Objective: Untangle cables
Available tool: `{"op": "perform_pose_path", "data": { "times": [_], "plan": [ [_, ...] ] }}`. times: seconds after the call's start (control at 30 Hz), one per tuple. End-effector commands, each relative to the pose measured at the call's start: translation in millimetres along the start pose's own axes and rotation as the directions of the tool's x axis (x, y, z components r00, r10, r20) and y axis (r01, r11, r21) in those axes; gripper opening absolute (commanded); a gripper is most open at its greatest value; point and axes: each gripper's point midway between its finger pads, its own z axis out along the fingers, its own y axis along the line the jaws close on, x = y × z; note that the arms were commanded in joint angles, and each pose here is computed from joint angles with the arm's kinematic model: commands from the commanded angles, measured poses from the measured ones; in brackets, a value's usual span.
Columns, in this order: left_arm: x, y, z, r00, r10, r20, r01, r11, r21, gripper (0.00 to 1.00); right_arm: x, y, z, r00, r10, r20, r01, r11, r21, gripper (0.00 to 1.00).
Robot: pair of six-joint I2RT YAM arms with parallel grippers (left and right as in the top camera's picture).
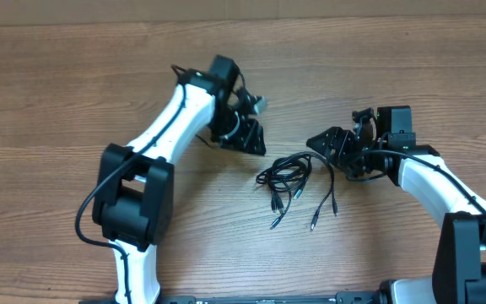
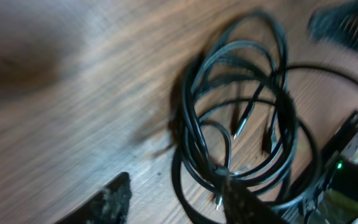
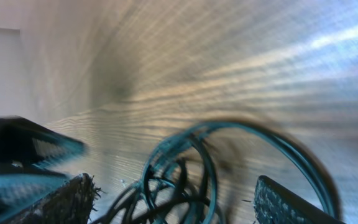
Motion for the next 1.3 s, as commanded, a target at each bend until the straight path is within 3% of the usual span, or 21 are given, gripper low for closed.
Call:
{"op": "perform_pose_path", "data": {
  "times": [0.0,0.13,0.3,0.4,0.63,1.03,1.27],
  "plan": [
    [13,-10,10,0.999,0.009,-0.031,-0.008,1.000,0.027,0.35,-4,26,-2,0.996,-0.087,0.017,0.088,0.994,-0.060,0.77],
    [24,-10,20,0.998,0.007,-0.062,-0.005,1.000,0.024,0.20,9,36,6,0.995,-0.100,-0.021,0.098,0.993,-0.071,0.48],
    [26,-5,22,0.998,0.006,-0.066,-0.006,1.000,-0.001,0.20,38,44,18,0.987,-0.121,-0.109,0.115,0.992,-0.060,0.31],
    [26,-5,22,0.998,0.006,-0.066,-0.006,1.000,-0.002,0.20,56,36,23,0.981,-0.101,-0.164,0.102,0.995,-0.003,0.15],
    [22,-5,23,0.999,-0.011,-0.053,0.011,1.000,-0.002,0.26,87,-2,23,0.972,-0.035,-0.232,0.087,0.972,0.217,0.13],
    [28,-12,27,0.997,-0.026,-0.079,0.026,1.000,-0.007,0.28,111,-25,24,0.964,0.062,-0.257,0.015,0.958,0.287,0.13],
    [32,-13,38,0.995,-0.037,-0.095,0.026,0.994,-0.107,0.27,114,-27,23,0.962,0.085,-0.260,-0.003,0.954,0.299,0.13]
  ]
}}
